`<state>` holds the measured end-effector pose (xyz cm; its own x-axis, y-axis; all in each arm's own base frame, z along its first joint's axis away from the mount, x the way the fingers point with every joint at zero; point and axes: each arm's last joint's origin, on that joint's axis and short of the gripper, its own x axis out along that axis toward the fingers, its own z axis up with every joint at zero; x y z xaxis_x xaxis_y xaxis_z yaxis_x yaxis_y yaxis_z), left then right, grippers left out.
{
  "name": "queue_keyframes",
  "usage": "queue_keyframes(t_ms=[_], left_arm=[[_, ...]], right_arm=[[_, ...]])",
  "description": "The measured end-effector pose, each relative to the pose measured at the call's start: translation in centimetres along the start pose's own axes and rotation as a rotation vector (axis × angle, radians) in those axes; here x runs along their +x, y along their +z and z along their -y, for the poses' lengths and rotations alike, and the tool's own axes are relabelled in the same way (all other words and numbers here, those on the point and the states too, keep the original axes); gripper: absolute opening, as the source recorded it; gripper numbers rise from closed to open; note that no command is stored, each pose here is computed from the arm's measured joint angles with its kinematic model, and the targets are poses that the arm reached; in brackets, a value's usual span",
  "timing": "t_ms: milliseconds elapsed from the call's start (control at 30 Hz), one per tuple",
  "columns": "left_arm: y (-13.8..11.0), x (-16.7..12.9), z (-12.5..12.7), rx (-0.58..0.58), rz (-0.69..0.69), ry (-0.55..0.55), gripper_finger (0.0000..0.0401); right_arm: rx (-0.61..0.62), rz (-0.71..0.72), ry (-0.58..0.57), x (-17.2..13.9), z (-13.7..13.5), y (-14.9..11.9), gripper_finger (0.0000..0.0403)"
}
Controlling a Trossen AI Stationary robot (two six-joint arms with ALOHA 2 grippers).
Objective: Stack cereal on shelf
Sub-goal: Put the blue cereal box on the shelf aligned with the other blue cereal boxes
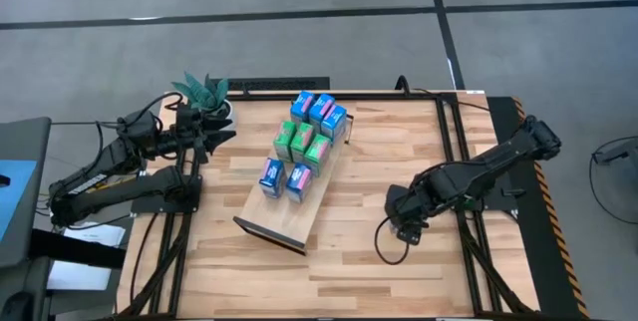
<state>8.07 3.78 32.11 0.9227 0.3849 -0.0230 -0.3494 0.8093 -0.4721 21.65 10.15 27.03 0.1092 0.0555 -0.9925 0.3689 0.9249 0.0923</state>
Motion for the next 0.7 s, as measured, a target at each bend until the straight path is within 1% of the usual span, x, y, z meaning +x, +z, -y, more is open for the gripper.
queue_keyframes(t_ms=[100,233,433,533,700], left_arm=[[0.0,0.0,0.0,0.000,-0.001,0.001,0.0286],[0.0,0.0,0.0,0.001,-0.001,0.001,0.0286],[0.0,0.0,0.0,0.001,0.006,0.012,0.0286],[0.0,0.0,0.0,0.001,0.008,0.016,0.0286],[0.0,0.0,0.0,0.001,0.008,0.016,0.0286]], right_arm=[[-0.070,-0.018,-0.020,0.6,-0.5,0.0,0.0349],[-0.127,-0.063,-0.063,2.0,-1.0,0.3,0.0349],[-0.160,-0.099,-0.105,3.5,-1.4,1.0,0.0341],[-0.163,-0.107,-0.112,3.8,-1.4,1.2,0.0319],[-0.167,-0.105,-0.109,3.7,-1.4,1.1,0.0263]])
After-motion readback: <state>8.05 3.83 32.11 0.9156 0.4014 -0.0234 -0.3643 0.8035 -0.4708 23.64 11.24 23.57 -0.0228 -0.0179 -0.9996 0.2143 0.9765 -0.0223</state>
